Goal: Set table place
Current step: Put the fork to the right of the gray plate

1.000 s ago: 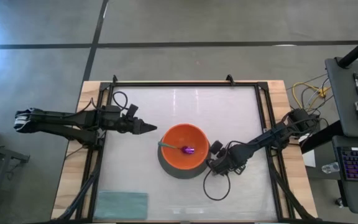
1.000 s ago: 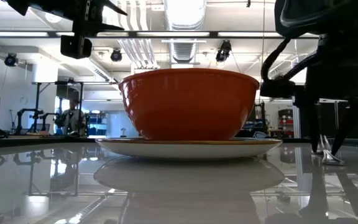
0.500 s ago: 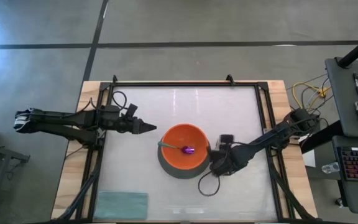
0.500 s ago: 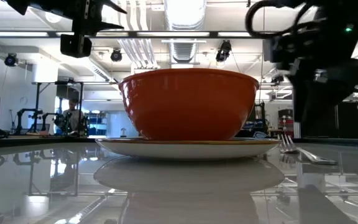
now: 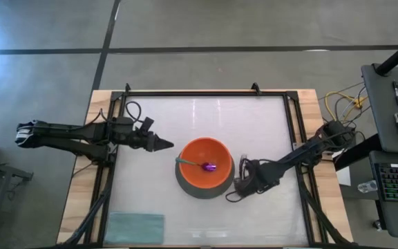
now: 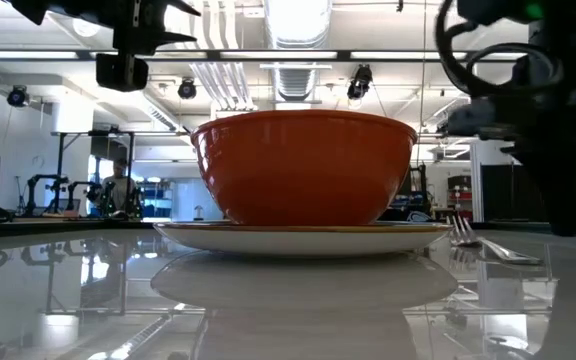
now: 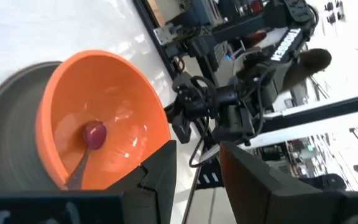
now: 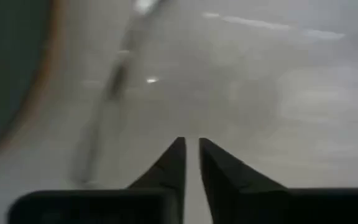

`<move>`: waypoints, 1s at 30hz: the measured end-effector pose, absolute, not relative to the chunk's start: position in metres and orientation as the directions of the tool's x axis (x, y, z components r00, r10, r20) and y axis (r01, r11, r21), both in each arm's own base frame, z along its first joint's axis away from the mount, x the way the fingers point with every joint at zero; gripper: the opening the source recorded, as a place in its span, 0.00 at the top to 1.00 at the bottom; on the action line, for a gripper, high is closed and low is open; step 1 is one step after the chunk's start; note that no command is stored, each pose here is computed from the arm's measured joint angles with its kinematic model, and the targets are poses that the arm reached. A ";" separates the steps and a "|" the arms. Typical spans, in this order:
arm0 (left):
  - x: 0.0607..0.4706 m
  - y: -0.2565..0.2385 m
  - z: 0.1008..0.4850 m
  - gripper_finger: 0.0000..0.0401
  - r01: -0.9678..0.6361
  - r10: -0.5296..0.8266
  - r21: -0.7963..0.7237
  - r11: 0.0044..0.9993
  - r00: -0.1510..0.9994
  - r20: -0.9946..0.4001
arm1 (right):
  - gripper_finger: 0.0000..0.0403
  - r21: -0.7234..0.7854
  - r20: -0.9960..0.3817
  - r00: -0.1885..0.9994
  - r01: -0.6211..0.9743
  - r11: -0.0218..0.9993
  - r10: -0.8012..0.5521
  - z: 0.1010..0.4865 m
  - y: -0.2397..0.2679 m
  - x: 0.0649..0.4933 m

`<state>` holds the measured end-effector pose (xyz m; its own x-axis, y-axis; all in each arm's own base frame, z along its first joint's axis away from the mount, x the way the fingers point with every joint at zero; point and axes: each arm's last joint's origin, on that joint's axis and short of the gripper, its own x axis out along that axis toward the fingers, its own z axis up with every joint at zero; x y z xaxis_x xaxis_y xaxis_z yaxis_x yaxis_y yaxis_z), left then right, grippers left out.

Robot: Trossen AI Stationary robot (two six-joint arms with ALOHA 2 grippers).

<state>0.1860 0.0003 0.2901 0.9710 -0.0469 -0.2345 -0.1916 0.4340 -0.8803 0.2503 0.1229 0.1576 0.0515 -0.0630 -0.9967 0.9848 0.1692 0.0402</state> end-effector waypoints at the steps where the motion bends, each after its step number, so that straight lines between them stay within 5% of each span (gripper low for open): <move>1: 0.186 0.000 0.290 0.73 -0.188 -0.055 -0.881 0.434 0.971 -0.234 | 0.94 0.071 -0.995 0.081 0.987 0.145 -0.062 0.157 0.124 0.253; 15: 0.186 -0.001 0.287 0.73 -0.173 -0.089 -0.864 0.474 0.966 -0.242 | 0.98 0.255 -0.947 0.198 0.942 -0.216 -0.253 0.151 0.106 0.239; 21: 0.186 -0.001 0.287 0.73 -0.164 -0.108 -0.862 0.480 0.964 -0.244 | 0.98 0.429 -0.893 0.361 0.863 -0.267 -0.270 0.151 0.097 0.232; 30: 0.185 -0.001 0.287 0.73 -0.163 -0.108 -0.862 0.480 0.964 -0.242 | 0.98 0.375 -0.917 0.308 0.881 -0.287 -0.253 0.142 0.088 0.223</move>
